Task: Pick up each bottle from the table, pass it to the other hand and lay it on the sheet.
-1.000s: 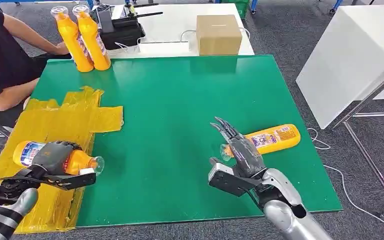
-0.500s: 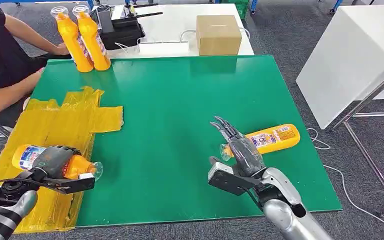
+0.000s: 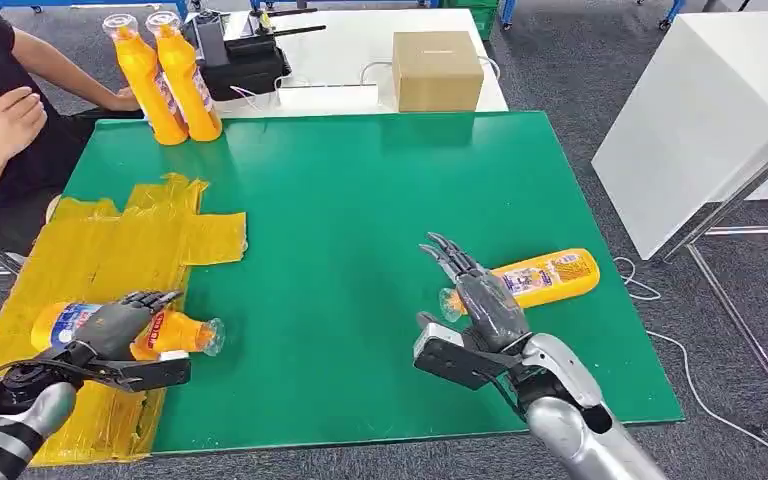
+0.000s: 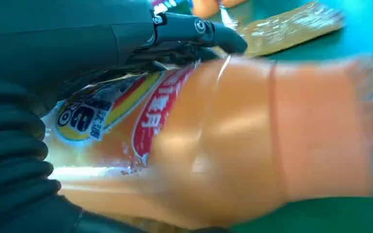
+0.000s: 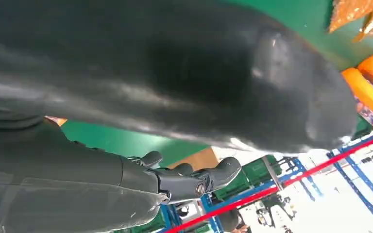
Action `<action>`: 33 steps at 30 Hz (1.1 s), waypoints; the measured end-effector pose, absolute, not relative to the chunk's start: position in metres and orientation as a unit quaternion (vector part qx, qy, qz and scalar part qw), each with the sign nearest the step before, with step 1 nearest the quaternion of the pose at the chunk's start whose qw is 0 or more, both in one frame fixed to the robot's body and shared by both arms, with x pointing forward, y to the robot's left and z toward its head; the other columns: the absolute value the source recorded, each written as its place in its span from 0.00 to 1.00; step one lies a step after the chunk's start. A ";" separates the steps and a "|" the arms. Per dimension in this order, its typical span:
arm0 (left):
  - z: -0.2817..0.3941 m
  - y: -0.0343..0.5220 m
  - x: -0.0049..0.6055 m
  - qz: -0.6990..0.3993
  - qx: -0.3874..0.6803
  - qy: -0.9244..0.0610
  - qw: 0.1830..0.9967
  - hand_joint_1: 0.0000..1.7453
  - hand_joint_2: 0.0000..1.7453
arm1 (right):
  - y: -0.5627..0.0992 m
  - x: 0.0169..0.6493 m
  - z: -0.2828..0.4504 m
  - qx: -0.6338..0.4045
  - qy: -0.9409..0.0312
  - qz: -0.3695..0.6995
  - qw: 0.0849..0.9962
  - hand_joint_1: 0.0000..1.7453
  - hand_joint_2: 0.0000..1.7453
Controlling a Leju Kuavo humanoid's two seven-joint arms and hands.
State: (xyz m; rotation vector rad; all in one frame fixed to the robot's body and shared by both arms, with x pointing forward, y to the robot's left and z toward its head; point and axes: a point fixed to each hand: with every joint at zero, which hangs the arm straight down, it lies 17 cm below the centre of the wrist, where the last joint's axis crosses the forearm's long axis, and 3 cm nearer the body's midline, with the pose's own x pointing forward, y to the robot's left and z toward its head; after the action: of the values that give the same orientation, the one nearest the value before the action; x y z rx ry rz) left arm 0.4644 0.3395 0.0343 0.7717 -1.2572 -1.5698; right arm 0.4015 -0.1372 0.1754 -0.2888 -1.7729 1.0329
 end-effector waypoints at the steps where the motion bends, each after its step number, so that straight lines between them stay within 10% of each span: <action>1: 0.036 0.337 0.462 -0.637 0.306 -0.521 0.479 0.00 0.00 | -0.138 0.402 0.175 -0.121 -0.736 0.430 0.510 0.00 0.00; 23: 0.060 0.326 0.446 -0.601 0.264 -0.571 0.492 0.00 0.00 | -0.141 0.402 0.172 -0.123 -0.733 0.434 0.509 0.00 0.00; 32: 0.239 0.301 0.459 -0.261 0.095 -0.821 0.499 0.00 0.00 | -0.178 0.393 0.152 -0.190 -0.708 0.441 0.518 0.00 0.00; 33: 0.254 0.302 0.454 -0.230 0.071 -0.837 0.491 0.00 0.00 | -0.184 0.391 0.150 -0.202 -0.705 0.441 0.517 0.00 1.00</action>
State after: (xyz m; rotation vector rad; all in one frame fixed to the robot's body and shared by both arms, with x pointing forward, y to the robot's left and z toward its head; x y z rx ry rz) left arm 0.4538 0.3019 0.2543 0.1722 -2.0332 -0.5591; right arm 0.3912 -0.1842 0.1496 -0.4846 -1.6918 1.0592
